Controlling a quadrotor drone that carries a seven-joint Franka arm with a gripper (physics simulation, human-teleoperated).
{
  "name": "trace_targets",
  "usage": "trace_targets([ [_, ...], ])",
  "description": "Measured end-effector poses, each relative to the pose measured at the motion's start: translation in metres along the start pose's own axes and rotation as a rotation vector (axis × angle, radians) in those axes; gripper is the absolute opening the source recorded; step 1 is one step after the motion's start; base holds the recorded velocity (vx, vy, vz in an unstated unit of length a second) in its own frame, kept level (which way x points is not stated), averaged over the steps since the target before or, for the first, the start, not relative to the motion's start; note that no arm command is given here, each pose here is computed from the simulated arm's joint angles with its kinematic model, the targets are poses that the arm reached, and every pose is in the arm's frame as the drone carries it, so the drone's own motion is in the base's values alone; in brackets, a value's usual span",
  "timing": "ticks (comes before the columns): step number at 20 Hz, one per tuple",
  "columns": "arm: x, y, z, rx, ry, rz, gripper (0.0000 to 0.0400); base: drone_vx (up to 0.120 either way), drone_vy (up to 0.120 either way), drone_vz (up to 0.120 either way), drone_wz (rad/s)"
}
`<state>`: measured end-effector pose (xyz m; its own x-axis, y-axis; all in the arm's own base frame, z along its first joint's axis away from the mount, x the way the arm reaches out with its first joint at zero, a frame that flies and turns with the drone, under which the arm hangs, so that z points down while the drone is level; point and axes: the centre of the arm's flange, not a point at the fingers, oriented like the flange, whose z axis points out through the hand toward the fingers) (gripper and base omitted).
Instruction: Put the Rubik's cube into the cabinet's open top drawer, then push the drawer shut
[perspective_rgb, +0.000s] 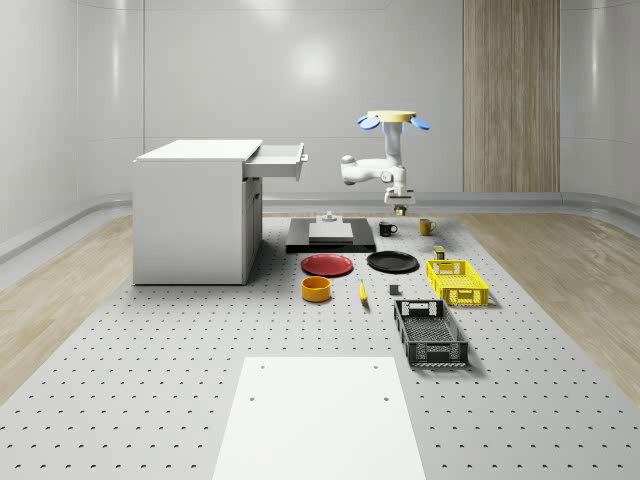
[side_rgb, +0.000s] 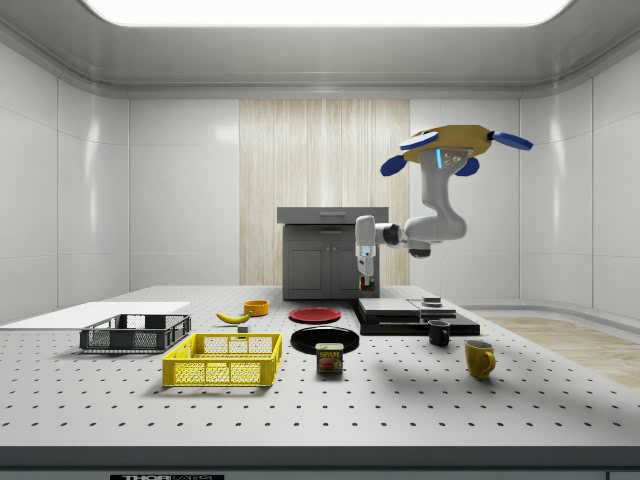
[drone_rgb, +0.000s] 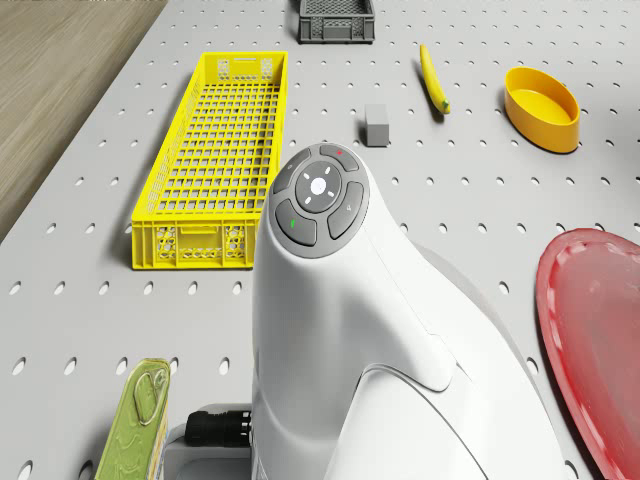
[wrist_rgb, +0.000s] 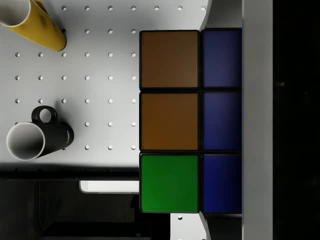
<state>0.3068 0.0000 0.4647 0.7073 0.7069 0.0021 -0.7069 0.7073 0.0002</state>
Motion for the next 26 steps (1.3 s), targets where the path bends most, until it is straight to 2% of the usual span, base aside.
trace_targets([
  [26, 0.0, 0.0, 0.0, 0.0, 0.0, 0.0, 0.0325, 0.0, -0.12, 0.12, 0.0],
])
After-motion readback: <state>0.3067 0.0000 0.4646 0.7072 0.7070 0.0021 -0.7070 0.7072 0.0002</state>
